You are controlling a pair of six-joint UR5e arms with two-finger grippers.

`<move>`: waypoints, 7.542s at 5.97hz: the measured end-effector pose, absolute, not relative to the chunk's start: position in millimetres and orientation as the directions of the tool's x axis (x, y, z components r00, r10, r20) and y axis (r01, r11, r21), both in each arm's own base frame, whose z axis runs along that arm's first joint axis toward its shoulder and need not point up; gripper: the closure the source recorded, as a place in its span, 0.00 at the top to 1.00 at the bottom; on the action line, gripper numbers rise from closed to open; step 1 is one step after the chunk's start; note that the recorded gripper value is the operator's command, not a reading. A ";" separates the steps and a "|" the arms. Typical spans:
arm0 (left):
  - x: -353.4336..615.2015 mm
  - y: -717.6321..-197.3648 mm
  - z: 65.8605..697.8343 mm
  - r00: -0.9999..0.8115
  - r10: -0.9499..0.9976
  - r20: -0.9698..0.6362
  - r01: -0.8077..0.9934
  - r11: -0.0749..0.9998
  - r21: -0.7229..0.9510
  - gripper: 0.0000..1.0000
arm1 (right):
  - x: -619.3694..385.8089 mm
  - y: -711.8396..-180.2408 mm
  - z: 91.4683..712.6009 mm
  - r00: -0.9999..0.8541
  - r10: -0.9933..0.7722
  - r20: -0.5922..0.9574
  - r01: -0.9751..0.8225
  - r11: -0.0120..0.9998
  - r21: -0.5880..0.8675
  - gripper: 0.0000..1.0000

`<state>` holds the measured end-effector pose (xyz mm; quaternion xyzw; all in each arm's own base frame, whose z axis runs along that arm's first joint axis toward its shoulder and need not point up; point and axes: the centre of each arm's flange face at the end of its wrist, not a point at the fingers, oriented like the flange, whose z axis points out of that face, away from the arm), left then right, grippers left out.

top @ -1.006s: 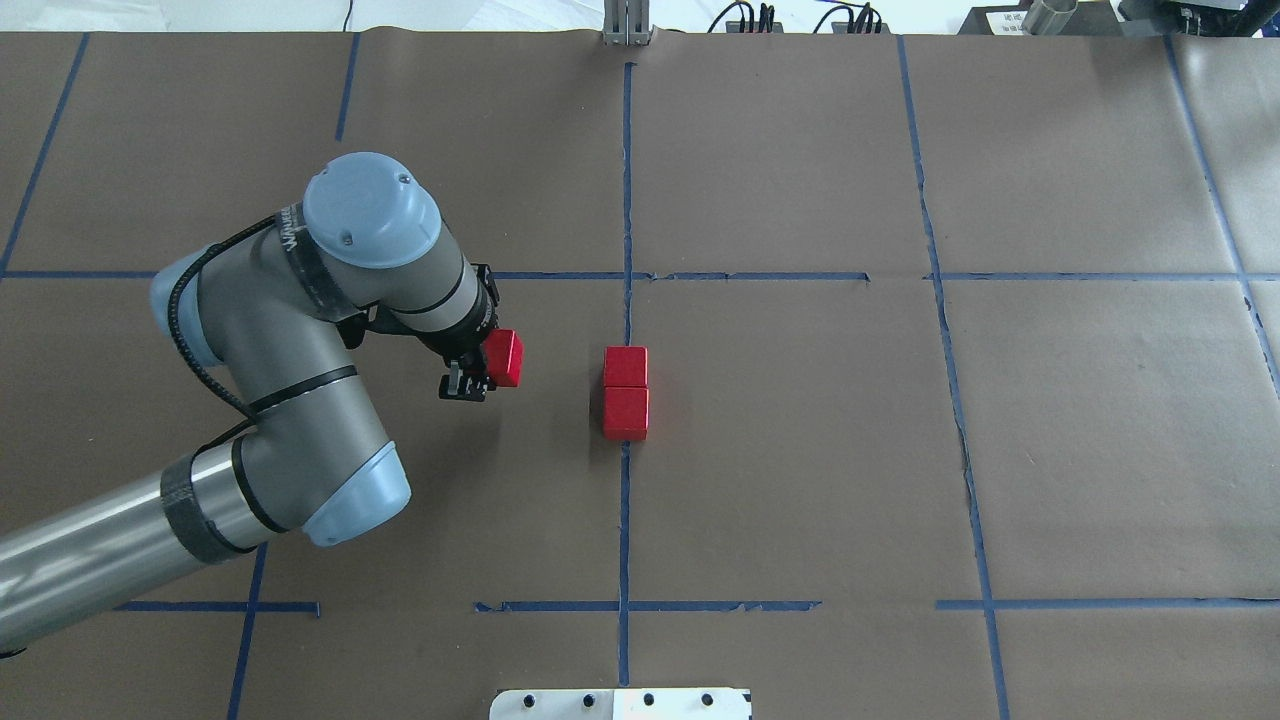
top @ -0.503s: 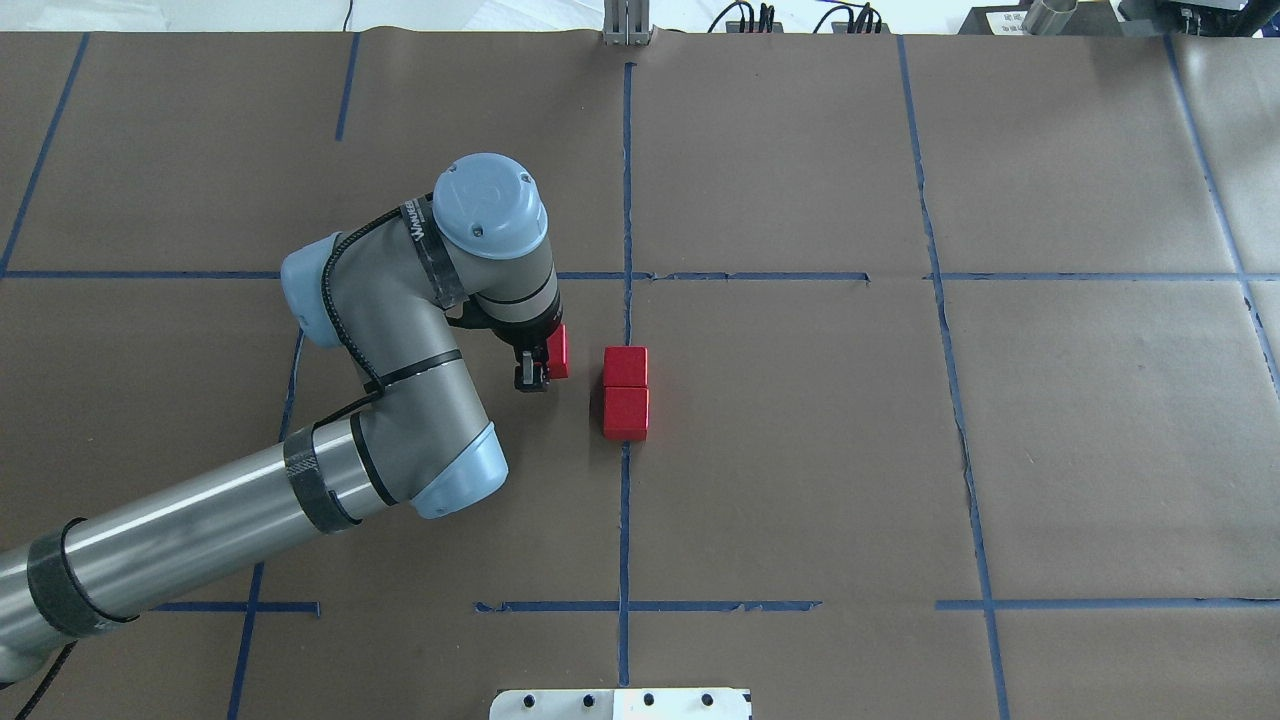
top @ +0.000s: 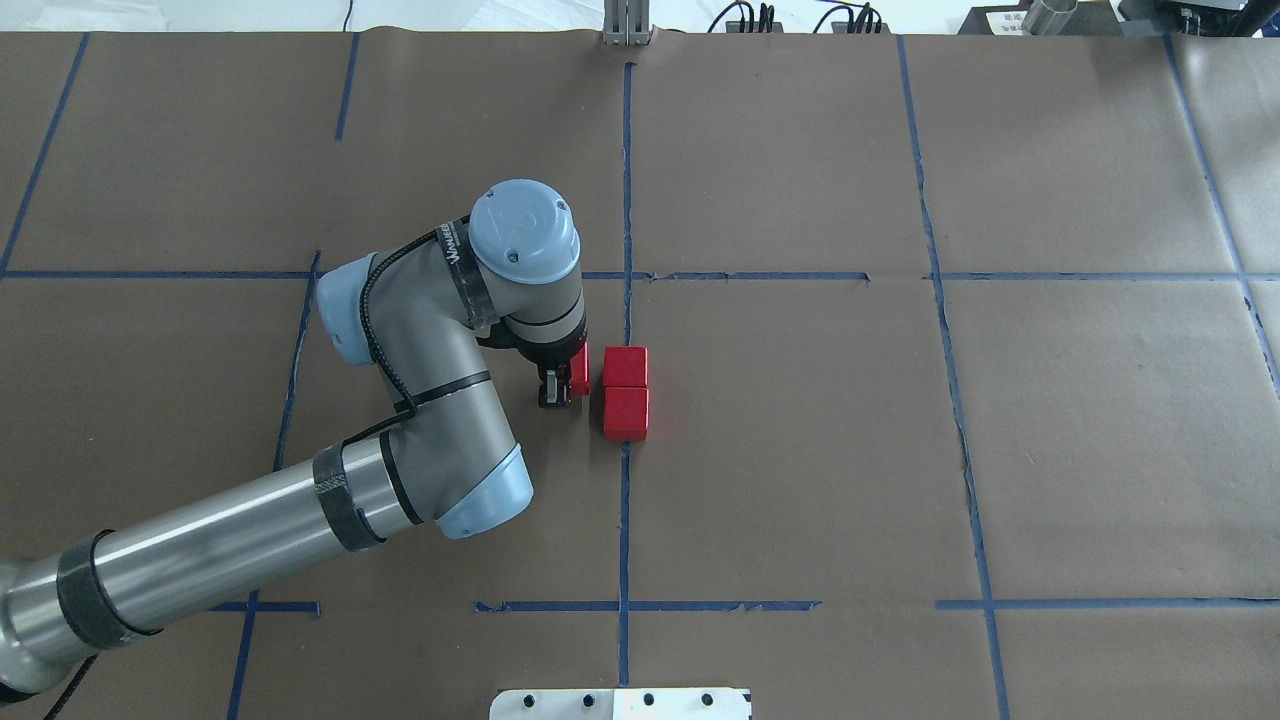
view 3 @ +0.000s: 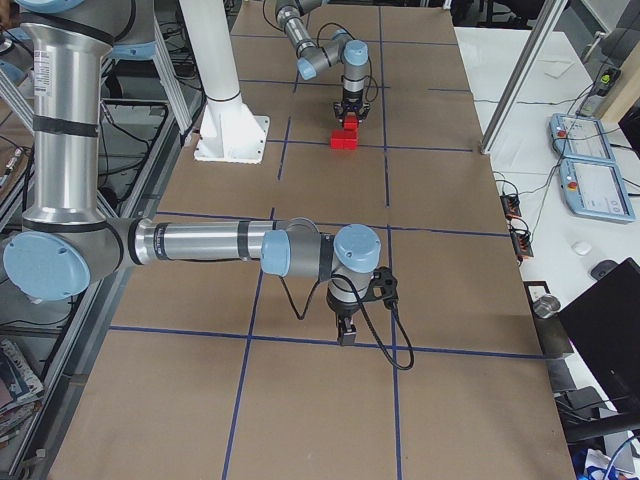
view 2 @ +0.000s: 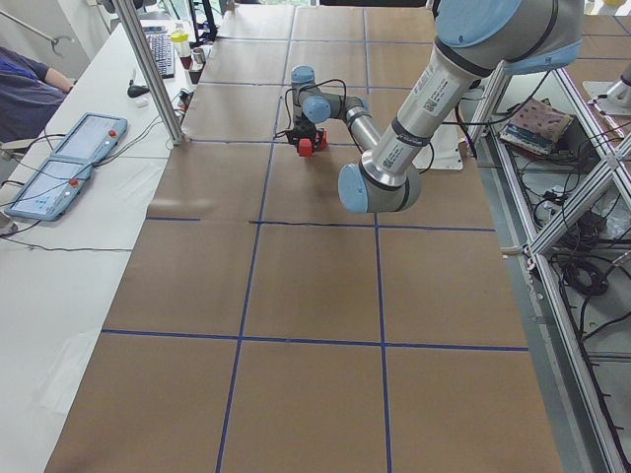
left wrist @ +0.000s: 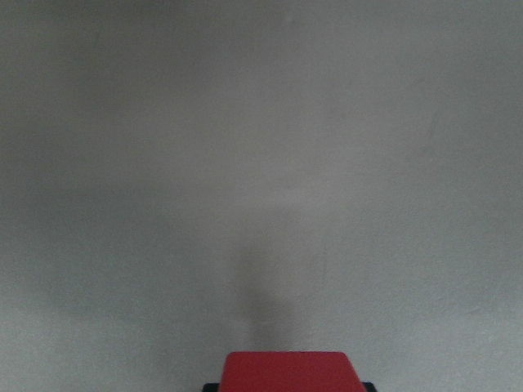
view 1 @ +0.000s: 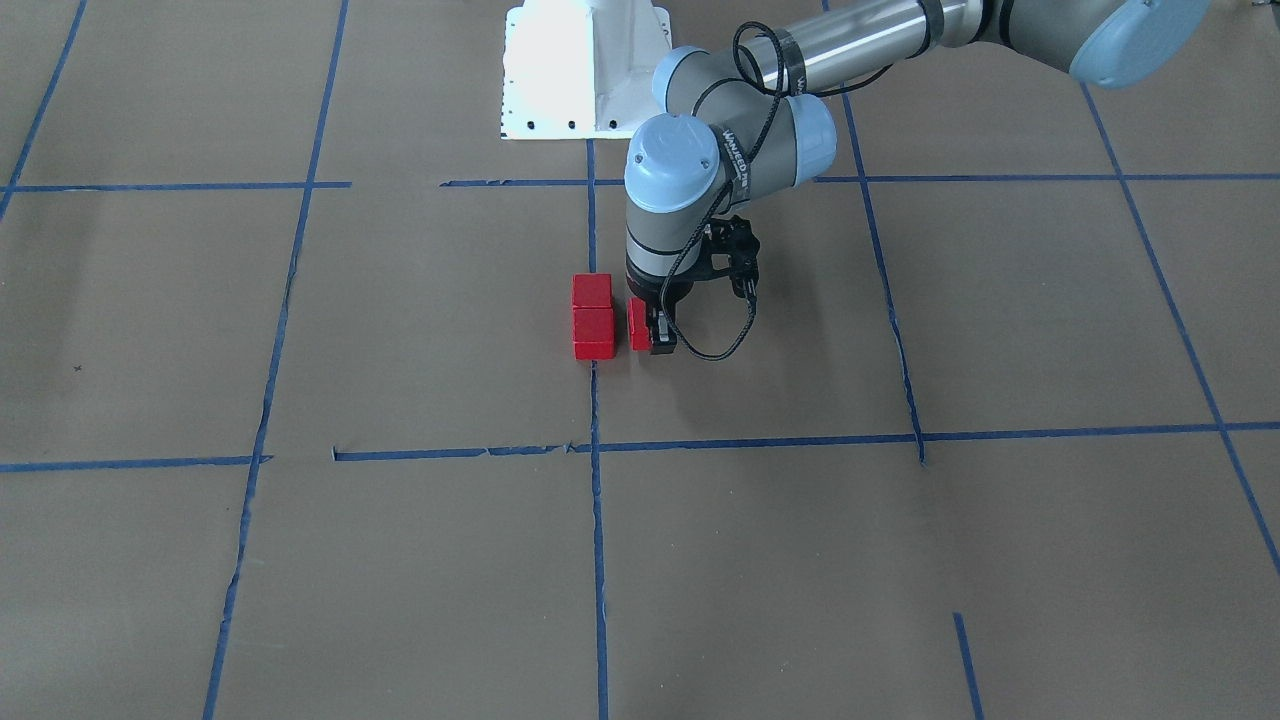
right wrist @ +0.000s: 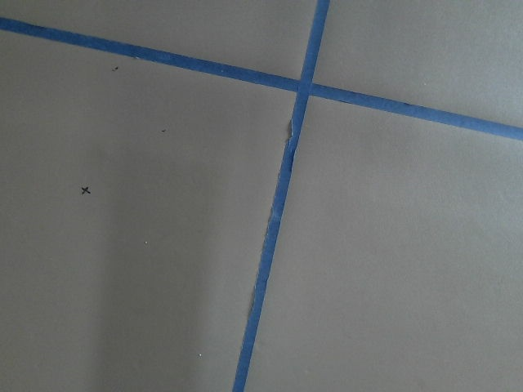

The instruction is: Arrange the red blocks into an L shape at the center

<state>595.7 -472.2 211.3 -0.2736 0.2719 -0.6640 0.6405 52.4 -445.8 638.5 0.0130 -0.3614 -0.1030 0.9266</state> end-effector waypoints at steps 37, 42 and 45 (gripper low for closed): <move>-63.0 -419.1 668.0 0.704 0.212 -0.678 -0.180 0.977 0.118 1.00 | 77.3 -430.8 642.5 0.738 0.002 0.674 0.011 1.000 -0.015 1.00; -62.8 -416.7 657.6 0.712 0.258 -0.653 -0.179 0.966 0.187 1.00 | 77.2 -430.6 643.7 0.738 0.004 0.675 0.011 1.000 -0.018 1.00; -62.2 -415.3 658.9 0.708 0.256 -0.658 -0.178 0.967 0.184 1.00 | 77.3 -430.6 643.4 0.738 0.003 0.675 0.011 1.000 -0.017 1.00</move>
